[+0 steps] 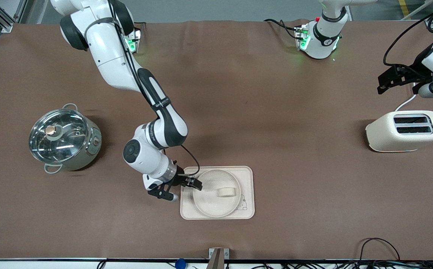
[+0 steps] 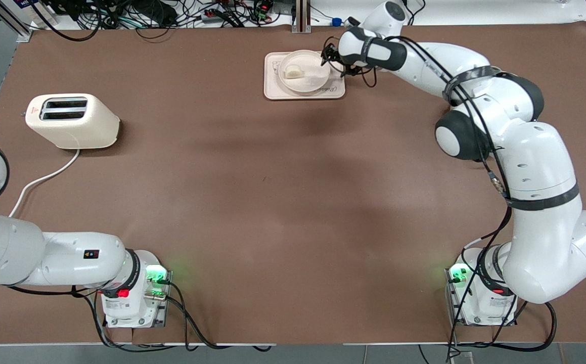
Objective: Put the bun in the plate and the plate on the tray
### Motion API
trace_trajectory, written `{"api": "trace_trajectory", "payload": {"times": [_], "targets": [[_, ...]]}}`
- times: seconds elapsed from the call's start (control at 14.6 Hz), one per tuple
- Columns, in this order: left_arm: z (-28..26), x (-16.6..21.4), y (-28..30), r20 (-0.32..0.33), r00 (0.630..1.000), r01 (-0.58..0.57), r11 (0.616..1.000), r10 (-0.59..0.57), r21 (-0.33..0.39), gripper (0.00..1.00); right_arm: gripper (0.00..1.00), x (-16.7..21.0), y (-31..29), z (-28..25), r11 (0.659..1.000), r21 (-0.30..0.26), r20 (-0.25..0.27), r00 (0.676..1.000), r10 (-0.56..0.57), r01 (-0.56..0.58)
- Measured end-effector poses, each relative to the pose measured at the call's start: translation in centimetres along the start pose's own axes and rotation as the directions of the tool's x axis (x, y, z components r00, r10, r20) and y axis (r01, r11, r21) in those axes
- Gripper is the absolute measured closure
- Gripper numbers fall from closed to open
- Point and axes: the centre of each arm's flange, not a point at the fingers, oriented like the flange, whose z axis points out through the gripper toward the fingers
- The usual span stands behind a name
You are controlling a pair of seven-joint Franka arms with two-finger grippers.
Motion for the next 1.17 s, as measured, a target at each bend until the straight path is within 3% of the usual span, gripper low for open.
{"api": "trace_trajectory", "payload": {"times": [0.21,0.41,0.55,0.76,0.96,1.17], "targets": [[0.1,0.0,0.6,0.001,1.0,-0.01,1.0,0.01,0.0,0.0,0.0,1.5,1.4,-5.6,1.0,-0.028,0.008,1.0,0.011,-0.011],[0.1,0.0,0.6,0.001,1.0,-0.011,1.0,0.011,0.0,0.0,0.0,4.0,4.8,-14.5,0.996,-0.094,0.133,0.991,0.006,0.007],[0.1,0.0,0.7,0.002,1.0,-0.013,1.0,0.013,0.0,0.0,0.0,6.1,8.4,-22.6,0.989,-0.147,0.176,0.984,-0.008,0.034],[0.1,-0.1,1.2,0.003,1.0,-0.021,1.0,0.021,-0.008,0.0,0.0,7.1,12.6,-33.5,0.969,-0.229,0.18,0.982,-0.055,0.097],[0.1,-0.1,1.4,0.003,1.0,-0.023,1.0,0.023,-0.01,0.0,0.0,5.5,14.8,-42.4,0.932,-0.33,0.198,0.976,-0.09,0.153],[0.1,-0.1,1.5,0.003,1.0,-0.025,1.0,0.025,-0.011,0.0,0.0,3.2,18.1,-51.3,0.918,-0.361,0.212,0.973,-0.092,0.165]]}}
